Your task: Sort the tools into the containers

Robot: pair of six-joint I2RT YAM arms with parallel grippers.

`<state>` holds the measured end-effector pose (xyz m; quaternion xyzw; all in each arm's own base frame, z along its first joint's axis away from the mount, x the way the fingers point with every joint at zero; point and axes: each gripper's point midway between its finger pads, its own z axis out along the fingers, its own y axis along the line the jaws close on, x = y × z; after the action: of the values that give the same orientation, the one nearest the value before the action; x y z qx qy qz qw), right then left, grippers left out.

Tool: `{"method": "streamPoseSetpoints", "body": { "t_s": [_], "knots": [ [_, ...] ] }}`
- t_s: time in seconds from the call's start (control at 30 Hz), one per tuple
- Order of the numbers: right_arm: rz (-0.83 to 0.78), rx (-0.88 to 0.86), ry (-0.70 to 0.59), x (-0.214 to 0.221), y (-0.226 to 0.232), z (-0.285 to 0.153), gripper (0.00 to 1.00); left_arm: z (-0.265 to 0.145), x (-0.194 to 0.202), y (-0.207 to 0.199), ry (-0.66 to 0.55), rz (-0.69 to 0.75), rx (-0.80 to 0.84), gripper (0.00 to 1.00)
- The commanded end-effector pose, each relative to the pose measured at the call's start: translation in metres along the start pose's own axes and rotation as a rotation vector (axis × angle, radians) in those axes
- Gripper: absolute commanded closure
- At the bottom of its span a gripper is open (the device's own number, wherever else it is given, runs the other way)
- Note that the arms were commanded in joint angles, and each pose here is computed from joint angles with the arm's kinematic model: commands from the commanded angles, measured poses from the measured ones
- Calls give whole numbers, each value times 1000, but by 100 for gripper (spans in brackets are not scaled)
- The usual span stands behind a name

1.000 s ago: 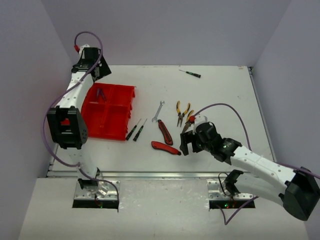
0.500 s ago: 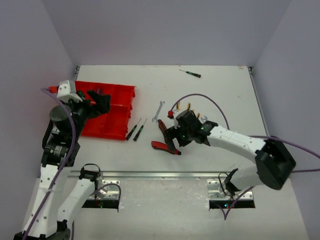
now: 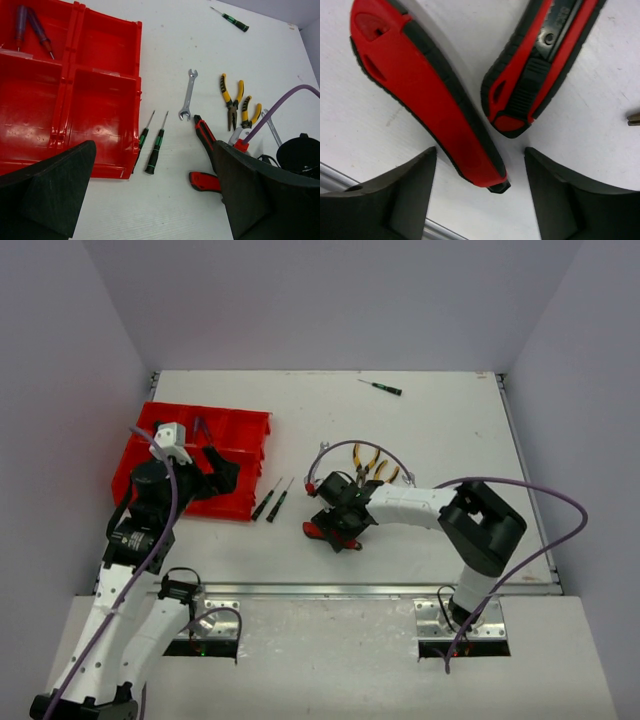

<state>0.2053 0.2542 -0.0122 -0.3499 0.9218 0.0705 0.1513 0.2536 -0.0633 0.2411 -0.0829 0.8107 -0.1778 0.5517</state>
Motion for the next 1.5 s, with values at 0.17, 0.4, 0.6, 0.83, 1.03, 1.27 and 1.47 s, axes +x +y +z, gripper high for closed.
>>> {"method": "streamPoseSetpoints", "body": {
  "t_s": [0.17, 0.4, 0.6, 0.83, 1.03, 1.27, 1.47],
  "knots": [
    [33, -35, -117, -11, 21, -10, 94, -8, -19, -20, -81, 11, 89, 0],
    [44, -251, -364, -42, 54, -93, 96, -13, 29, -82, 127, -292, 450, 0],
    [129, -308, -537, -73, 60, -139, 100, -24, 35, -117, 79, -552, 740, 1],
    [161, -397, -682, -98, 70, -177, 100, -10, 47, -127, 118, -609, 691, 0],
    [154, -448, -735, -110, 78, -193, 100, 6, 77, -152, 230, -602, 648, 6],
    [136, -471, -763, -110, 81, -202, 100, 15, 83, -167, 241, -577, 606, 42],
    [145, -463, -794, -102, 76, -202, 50, 28, 61, -173, 193, -514, 555, 100]
  ]
}}
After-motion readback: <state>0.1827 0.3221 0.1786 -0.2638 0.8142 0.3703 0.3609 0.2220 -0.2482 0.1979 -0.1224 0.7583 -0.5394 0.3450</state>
